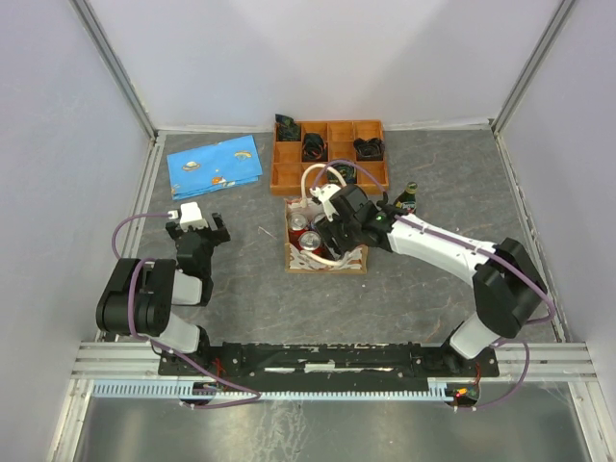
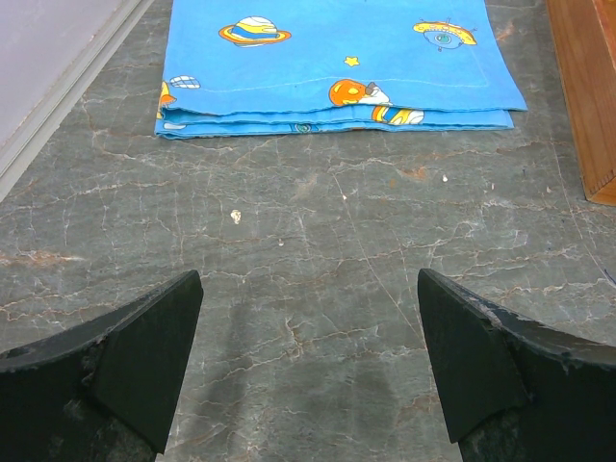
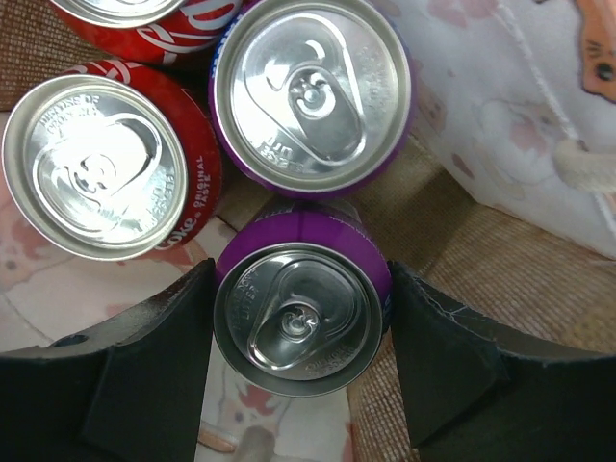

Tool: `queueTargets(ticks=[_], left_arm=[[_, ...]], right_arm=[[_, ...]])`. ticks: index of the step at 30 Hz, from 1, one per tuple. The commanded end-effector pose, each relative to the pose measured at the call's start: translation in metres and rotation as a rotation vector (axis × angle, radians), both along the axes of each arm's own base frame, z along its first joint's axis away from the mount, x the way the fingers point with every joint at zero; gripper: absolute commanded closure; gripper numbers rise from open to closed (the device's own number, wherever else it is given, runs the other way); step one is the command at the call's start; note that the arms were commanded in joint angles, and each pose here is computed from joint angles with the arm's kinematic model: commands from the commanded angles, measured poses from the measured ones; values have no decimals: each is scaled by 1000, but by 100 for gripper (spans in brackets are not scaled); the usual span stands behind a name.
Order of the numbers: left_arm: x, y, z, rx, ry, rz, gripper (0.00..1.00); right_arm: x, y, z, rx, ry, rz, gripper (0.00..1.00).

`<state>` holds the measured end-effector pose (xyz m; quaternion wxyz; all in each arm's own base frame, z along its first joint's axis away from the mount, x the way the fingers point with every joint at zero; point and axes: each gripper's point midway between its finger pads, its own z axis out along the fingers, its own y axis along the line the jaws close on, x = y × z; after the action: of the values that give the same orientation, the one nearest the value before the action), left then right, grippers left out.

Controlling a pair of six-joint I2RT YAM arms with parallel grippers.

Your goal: Take the beverage out of the canvas bag

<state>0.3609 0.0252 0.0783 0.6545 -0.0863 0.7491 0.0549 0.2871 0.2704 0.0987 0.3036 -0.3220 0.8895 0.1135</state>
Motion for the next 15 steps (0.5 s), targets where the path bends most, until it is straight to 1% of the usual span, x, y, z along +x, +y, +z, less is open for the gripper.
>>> queueTargets(ticks=[1, 6, 9, 15], left_arm=[[9, 2, 16, 3, -58, 10, 1], [9, 2, 16, 3, -58, 11, 1], [9, 2, 16, 3, -57, 10, 1], [9, 2, 16, 3, -58, 10, 1]], right_arm=[[25, 4, 87, 90, -237, -11, 100], [36, 1, 162, 187, -414, -36, 100], [37, -5, 199, 237, -500, -62, 100], [35, -41, 257, 277, -662, -190, 100]])
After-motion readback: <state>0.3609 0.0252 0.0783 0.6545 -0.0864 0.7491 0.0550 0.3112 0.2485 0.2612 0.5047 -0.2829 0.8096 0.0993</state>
